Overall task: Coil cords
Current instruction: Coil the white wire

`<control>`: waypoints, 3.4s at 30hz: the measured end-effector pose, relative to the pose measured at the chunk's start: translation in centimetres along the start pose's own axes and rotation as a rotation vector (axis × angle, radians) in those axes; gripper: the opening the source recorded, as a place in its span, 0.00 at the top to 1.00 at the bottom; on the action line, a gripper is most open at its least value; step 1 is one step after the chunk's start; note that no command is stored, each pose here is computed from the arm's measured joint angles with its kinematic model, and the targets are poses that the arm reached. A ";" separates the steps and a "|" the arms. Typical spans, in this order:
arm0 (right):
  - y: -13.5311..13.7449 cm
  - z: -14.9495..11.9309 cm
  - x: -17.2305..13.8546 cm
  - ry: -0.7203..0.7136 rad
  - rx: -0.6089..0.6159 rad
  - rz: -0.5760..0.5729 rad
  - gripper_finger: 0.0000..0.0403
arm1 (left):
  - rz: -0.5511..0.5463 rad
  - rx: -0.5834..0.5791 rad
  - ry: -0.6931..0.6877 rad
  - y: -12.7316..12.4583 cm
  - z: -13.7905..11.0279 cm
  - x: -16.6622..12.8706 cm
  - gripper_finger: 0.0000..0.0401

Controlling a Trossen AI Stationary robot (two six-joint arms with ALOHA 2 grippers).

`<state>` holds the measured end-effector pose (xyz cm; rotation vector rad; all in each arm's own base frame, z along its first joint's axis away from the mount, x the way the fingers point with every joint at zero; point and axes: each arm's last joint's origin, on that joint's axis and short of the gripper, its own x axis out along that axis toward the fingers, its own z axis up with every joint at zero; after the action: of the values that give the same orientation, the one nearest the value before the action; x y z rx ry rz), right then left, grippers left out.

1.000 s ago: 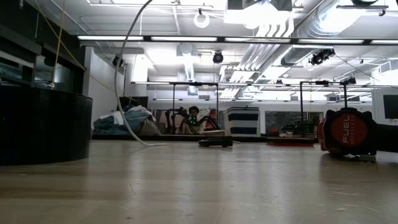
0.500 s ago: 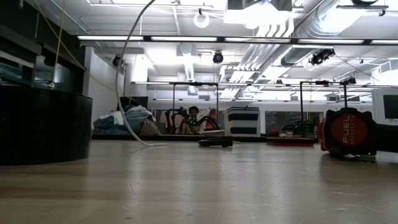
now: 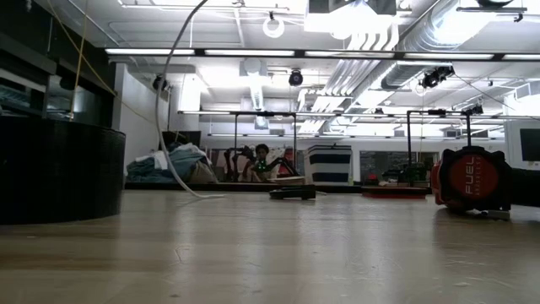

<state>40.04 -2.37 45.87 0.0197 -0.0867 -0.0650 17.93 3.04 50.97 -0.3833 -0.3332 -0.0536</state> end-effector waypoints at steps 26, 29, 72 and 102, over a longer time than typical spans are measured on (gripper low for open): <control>-0.1 -0.2 0.0 0.021 0.005 0.003 0.90 | -0.021 -0.011 0.018 0.1 -0.3 0.4 1.00; 0.0 -0.2 0.0 0.024 -0.001 0.005 0.98 | -0.024 -0.010 0.013 0.1 -0.2 0.4 1.00; 3.0 1.3 0.7 -0.266 -0.141 0.072 1.00 | -0.196 -1.058 0.065 -4.0 -4.0 4.7 1.00; -1.0 0.5 0.9 -0.160 -0.144 0.058 1.00 | 0.084 -0.837 0.325 -3.6 -3.1 -2.6 1.00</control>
<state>40.81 -3.42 46.43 -0.1317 -0.2419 -0.0149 16.02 -1.49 48.69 -1.2018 0.0466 -0.1719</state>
